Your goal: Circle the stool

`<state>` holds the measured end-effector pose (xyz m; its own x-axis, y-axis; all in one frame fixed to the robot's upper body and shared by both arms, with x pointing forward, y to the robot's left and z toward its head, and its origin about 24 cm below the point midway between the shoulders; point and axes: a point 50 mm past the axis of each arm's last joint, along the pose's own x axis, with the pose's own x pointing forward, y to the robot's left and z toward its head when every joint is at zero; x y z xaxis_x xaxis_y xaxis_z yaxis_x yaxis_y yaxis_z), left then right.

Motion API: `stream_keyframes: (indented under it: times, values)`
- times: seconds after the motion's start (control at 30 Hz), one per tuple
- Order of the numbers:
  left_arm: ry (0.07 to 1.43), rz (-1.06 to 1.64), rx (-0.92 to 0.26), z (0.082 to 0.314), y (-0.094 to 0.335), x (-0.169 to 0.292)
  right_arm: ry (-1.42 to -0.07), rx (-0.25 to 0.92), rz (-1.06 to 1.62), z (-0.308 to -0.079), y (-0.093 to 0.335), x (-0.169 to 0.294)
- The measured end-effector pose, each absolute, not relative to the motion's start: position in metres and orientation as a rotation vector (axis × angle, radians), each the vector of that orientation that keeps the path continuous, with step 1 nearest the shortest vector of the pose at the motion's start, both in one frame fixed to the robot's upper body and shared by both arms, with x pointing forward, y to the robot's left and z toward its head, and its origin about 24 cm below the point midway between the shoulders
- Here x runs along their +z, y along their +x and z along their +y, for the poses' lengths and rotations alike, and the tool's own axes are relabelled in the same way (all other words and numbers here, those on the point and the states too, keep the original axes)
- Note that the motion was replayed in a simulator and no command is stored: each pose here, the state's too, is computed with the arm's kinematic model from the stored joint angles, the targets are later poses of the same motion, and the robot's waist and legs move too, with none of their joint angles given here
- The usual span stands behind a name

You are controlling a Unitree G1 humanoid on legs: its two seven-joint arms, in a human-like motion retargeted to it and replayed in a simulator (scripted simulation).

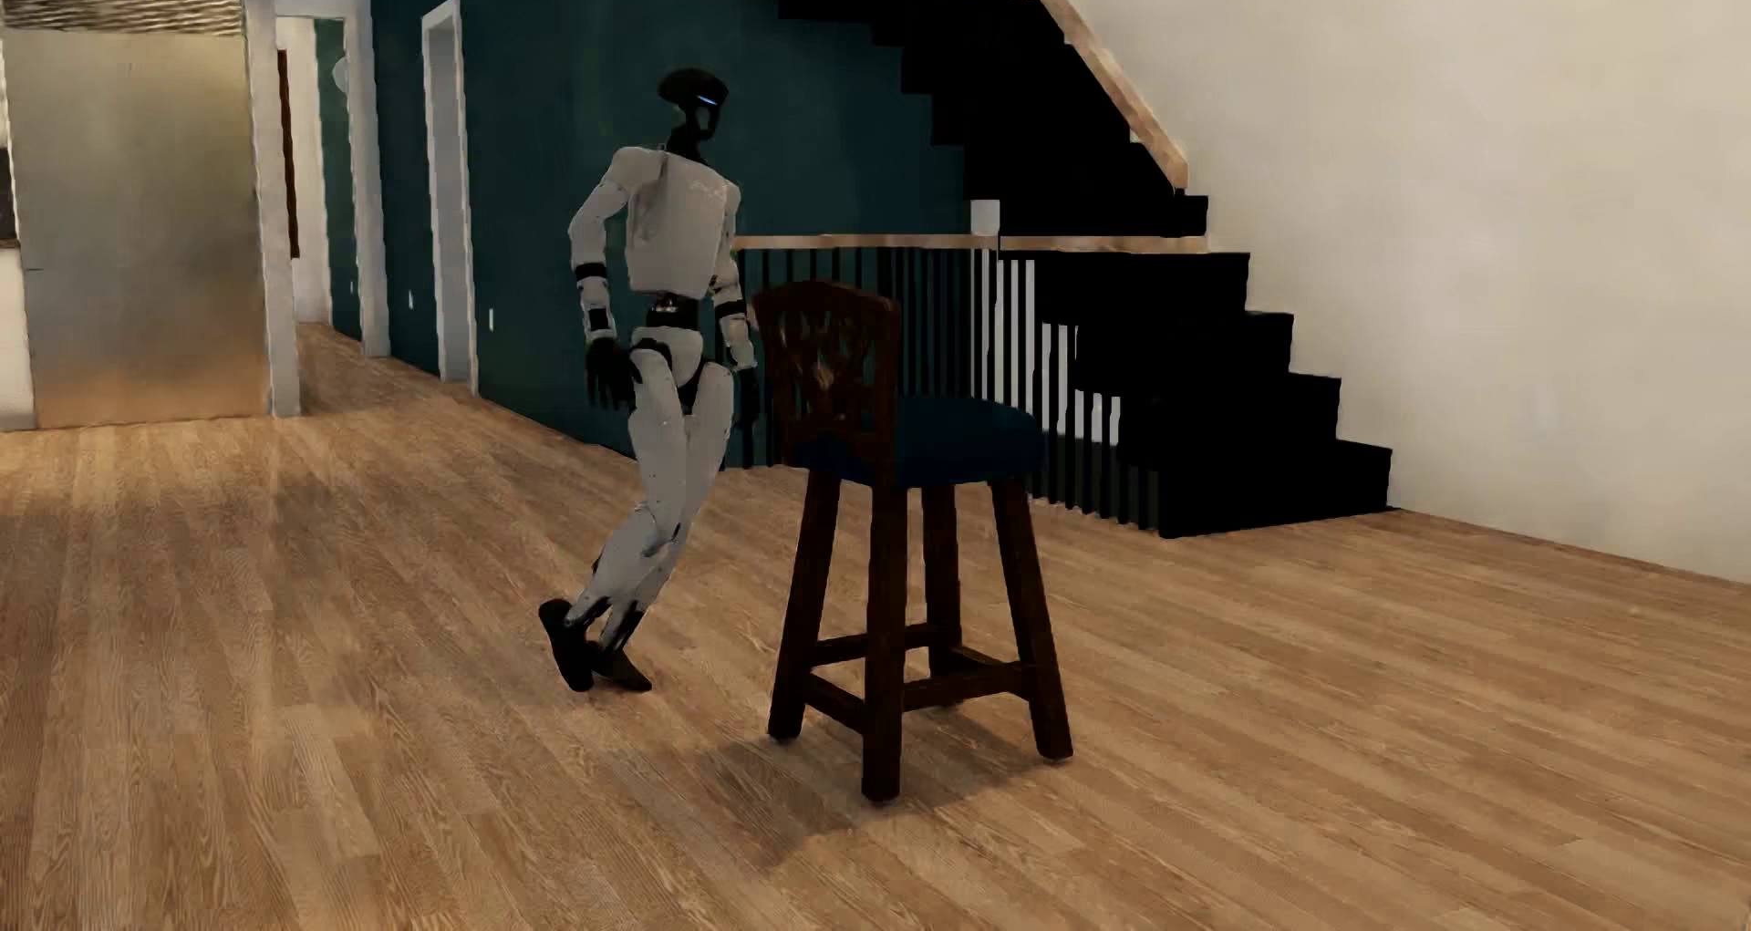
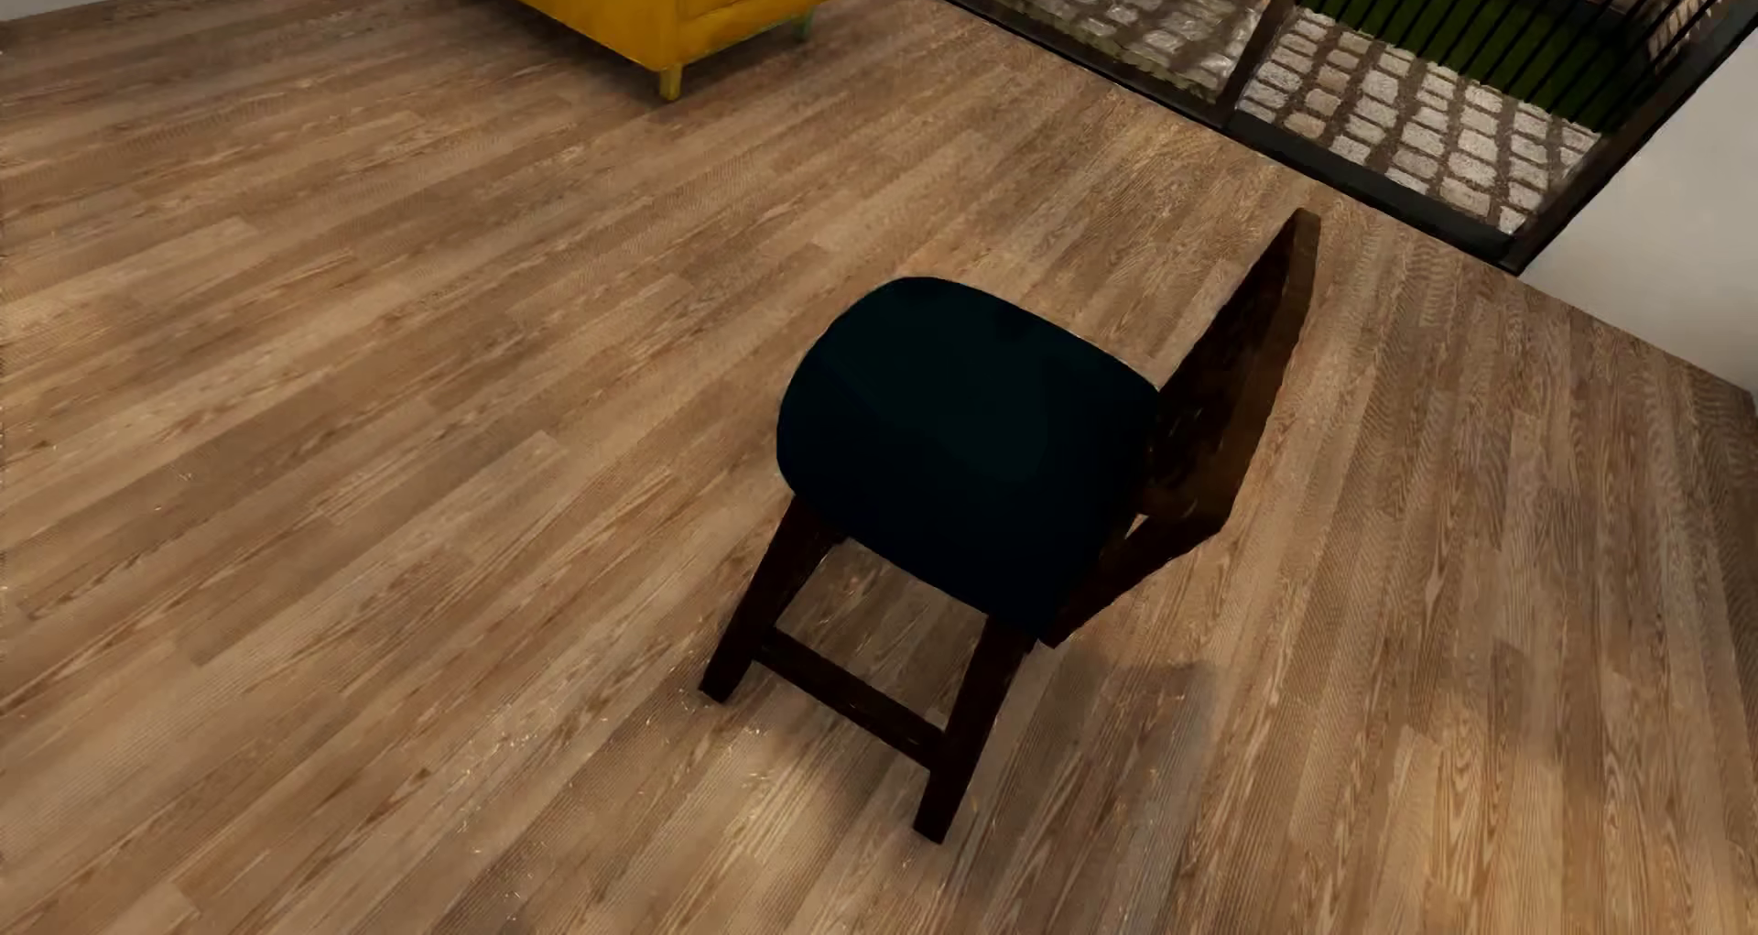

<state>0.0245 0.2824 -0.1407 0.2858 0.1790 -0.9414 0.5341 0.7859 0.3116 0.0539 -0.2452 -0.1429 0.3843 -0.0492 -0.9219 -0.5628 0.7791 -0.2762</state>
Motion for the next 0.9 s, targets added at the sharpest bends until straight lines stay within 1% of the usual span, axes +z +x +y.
stream_keyframes:
  times: [0.07,0.1,0.17,0.23,0.3,0.37,0.43,0.47,0.5,0.53,0.6,0.67,0.7,0.8,0.9]
  values:
    - [0.661,1.16,-0.267,0.273,0.061,-0.136,-0.623,0.362,1.184,-0.246,0.042,-0.145]
    - [0.665,1.128,-0.274,0.269,0.073,-0.135,-0.634,0.386,1.206,-0.245,0.036,-0.148]
    - [0.662,1.105,-0.289,0.262,0.083,-0.137,-0.657,0.433,1.239,-0.243,0.026,-0.151]
    - [0.669,1.131,-0.311,0.261,0.074,-0.139,-0.666,0.467,1.273,-0.239,0.017,-0.154]
    - [0.684,1.228,-0.319,0.269,0.046,-0.144,-0.675,0.492,1.298,-0.237,0.01,-0.157]
    - [0.694,1.36,-0.337,0.275,0.008,-0.149,-0.667,0.477,1.322,-0.24,0.003,-0.156]
    - [0.691,1.473,-0.358,0.275,-0.027,-0.151,-0.694,0.474,1.329,-0.247,0.006,-0.156]
    - [0.7,1.481,-0.407,0.271,-0.035,-0.151,-0.696,0.444,1.311,-0.251,0.015,-0.154]
    - [0.704,1.476,-0.416,0.271,-0.035,-0.151,-0.685,0.415,1.269,-0.251,0.029,-0.153]
    - [0.699,1.459,-0.402,0.272,-0.03,-0.15,-0.664,0.38,1.218,-0.25,0.044,-0.15]
    - [0.653,1.401,-0.33,0.271,-0.015,-0.149,-0.626,0.318,1.116,-0.249,0.072,-0.141]
    - [0.599,1.325,-0.255,0.269,0.003,-0.146,-0.599,0.29,1.019,-0.243,0.096,-0.133]
    - [0.584,1.298,-0.241,0.267,0.009,-0.145,-0.589,0.284,0.985,-0.24,0.104,-0.129]
    - [0.58,1.278,-0.269,0.259,0.015,-0.147,-0.582,0.298,0.988,-0.236,0.102,-0.131]
    - [0.608,1.325,-0.33,0.254,0.005,-0.152,-0.612,0.348,1.116,-0.237,0.072,-0.146]
